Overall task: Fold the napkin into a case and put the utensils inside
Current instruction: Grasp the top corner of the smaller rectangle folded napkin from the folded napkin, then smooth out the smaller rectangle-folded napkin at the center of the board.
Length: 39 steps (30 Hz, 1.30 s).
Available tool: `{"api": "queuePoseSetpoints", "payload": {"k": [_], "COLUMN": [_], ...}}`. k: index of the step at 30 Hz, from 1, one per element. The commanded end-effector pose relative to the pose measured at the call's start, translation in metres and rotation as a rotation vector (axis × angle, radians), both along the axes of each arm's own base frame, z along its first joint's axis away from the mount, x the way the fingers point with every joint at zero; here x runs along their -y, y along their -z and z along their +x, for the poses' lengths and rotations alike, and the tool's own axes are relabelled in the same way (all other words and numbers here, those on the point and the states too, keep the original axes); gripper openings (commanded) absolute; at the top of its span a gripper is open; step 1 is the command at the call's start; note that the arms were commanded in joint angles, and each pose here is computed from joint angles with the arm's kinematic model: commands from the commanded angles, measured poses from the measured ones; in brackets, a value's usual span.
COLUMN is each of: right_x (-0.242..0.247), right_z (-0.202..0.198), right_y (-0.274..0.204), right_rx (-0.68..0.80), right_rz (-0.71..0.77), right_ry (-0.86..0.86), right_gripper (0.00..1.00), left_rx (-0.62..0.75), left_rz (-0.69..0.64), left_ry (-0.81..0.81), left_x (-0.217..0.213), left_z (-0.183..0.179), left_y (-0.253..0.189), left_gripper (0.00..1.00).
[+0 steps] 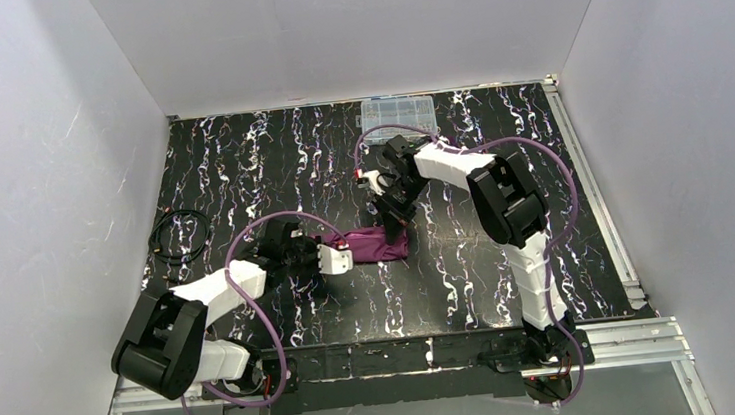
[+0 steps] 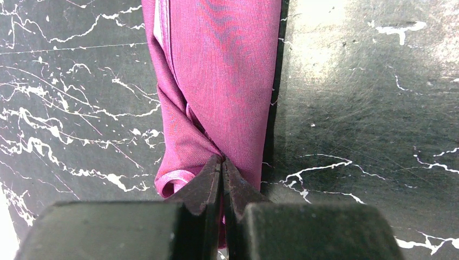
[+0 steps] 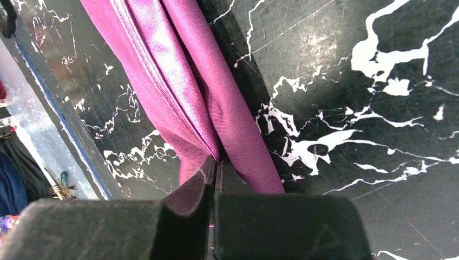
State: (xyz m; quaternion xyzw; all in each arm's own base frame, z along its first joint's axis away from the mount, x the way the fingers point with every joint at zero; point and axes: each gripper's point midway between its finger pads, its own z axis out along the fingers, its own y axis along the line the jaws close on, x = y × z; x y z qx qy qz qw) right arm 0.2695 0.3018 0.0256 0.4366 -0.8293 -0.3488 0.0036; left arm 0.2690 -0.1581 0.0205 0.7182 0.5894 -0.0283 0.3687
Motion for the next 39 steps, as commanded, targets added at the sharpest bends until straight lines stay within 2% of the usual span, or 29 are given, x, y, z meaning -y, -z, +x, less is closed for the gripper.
{"api": "queuePoseSetpoints", "payload": {"k": [1, 9, 23, 26, 33, 39], "right_x": [-0.001, 0.009, 0.008, 0.002, -0.018, -0.032], "right_z": [-0.001, -0.008, -0.009, -0.003, 0.008, 0.015], "right_y": [0.001, 0.015, 0.021, 0.012, -0.012, -0.048], "right_rx": [-0.014, -0.038, -0.069, -0.071, -0.07, -0.068], "right_rz": [-0.005, -0.064, -0.092, -0.068, 0.038, 0.218], "right_ry": [-0.033, -0.026, 0.005, 0.021, 0.042, 0.064], "right_gripper": [0.01, 0.01, 0.01, 0.01, 0.01, 0.01], "left_rx": [-0.039, -0.068, -0.094, -0.104, -0.028, -0.034], "left_rz": [-0.002, -0.145, -0.16, -0.131, -0.042, -0.004], "left_ry": [-0.007, -0.193, -0.16, -0.085, 0.042, 0.079], "left_x": [-0.001, 0.006, 0.007, 0.007, 0.002, -0.003], "left_z": [-0.008, 0.012, -0.002, -0.014, -0.02, -0.027], "left_y": [-0.001, -0.032, -0.029, -0.02, -0.002, 0.008], "left_gripper": [0.0, 0.0, 0.0, 0.0, 0.0, 0.0]}}
